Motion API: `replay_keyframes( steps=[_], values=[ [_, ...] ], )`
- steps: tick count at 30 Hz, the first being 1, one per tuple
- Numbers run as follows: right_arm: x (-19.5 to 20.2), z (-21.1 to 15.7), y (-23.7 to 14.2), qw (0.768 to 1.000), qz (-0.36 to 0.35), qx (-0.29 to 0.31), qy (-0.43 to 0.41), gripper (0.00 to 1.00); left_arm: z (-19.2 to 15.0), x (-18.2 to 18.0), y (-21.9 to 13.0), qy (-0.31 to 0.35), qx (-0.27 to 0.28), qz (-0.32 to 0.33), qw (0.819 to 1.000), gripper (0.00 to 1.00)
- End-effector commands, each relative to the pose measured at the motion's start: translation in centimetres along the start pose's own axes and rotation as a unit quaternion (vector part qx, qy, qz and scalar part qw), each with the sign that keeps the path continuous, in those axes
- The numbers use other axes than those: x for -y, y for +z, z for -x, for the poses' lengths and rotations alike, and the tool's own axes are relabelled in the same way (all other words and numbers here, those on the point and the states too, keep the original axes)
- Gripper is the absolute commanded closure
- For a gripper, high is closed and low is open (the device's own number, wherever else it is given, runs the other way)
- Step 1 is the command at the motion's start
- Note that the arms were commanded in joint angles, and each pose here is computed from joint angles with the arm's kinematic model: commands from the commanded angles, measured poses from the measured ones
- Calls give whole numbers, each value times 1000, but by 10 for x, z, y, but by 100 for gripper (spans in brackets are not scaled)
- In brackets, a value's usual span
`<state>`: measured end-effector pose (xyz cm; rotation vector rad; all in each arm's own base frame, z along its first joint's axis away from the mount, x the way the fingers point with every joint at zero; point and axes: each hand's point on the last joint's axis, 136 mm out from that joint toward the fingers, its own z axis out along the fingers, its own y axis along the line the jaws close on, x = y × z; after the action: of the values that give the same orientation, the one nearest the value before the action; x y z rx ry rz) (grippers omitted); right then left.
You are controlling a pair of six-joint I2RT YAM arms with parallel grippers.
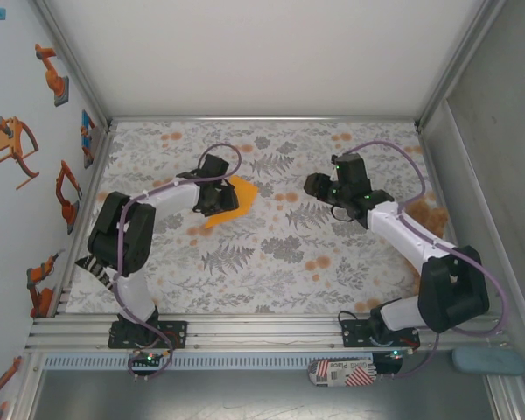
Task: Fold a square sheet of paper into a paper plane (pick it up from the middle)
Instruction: Move the paper to the center of the table.
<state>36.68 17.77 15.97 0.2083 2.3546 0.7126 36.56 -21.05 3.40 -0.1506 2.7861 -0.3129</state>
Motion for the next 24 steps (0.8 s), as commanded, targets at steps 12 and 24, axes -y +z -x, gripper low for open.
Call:
replay_keyframes(
  steps=[12,24],
  values=[
    [2,-24,20,996,30,-41,69,53,-25,23,18,-27,-41,-60,997,45],
    [-8,-81,35,985,64,-104,126,53,-73,57,22,-50,-67,-95,992,47]
  ],
)
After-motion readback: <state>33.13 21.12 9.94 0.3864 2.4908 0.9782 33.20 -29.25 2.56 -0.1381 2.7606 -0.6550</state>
